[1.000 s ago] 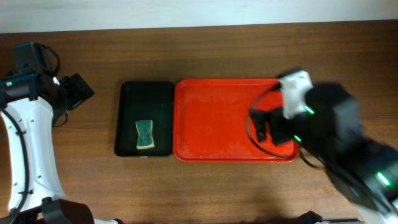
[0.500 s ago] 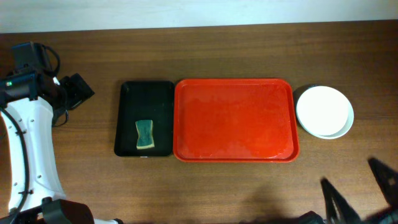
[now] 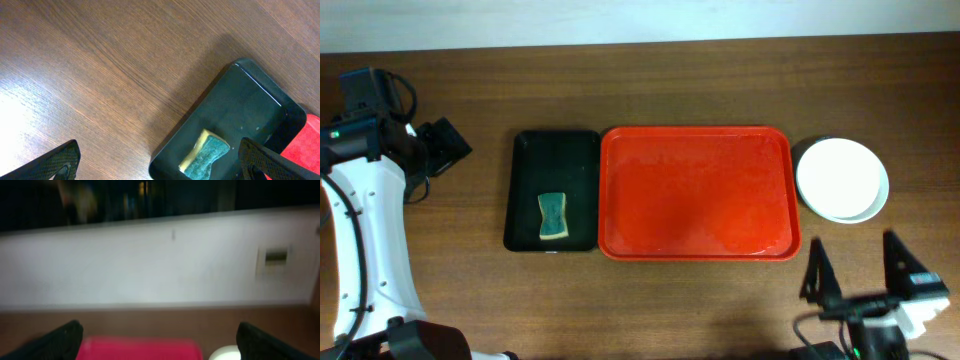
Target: Clean dirty plates on tray and stack at the side
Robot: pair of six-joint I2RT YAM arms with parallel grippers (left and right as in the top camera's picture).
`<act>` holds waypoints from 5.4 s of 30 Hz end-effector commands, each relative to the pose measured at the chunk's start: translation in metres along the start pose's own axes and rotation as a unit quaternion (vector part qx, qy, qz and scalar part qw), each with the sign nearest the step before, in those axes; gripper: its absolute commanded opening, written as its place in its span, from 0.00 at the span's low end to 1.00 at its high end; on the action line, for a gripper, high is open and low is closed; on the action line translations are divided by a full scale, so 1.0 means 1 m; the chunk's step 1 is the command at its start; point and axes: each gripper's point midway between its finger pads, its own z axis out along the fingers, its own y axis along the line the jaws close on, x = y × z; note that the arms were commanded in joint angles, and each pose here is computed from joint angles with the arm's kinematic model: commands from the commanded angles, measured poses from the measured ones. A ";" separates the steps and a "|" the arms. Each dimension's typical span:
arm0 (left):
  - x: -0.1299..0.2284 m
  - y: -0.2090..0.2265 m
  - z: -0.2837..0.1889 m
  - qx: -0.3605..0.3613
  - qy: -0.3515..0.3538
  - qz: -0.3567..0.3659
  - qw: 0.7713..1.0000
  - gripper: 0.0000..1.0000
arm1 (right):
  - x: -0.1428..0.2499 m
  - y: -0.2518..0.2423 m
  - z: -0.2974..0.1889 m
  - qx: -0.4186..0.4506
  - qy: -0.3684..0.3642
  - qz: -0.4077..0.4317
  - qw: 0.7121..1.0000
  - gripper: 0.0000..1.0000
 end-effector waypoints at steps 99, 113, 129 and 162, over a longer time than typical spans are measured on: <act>0.027 -0.057 -0.052 0.067 -0.046 0.076 0.994 0.99 | 0.198 -0.036 0.043 0.040 0.125 -0.068 0.989 0.98; 0.057 -0.038 -0.192 0.166 -0.220 0.086 0.957 0.99 | 0.198 -0.036 0.043 0.040 0.125 -0.068 0.989 0.98; 0.117 0.059 -0.294 0.194 -0.405 0.036 0.893 0.99 | 0.198 -0.036 0.043 0.040 0.125 -0.068 0.989 0.98; 0.122 0.027 -0.234 0.382 -0.614 -0.018 0.690 0.99 | 0.199 -0.036 0.043 0.040 0.125 -0.068 0.989 0.98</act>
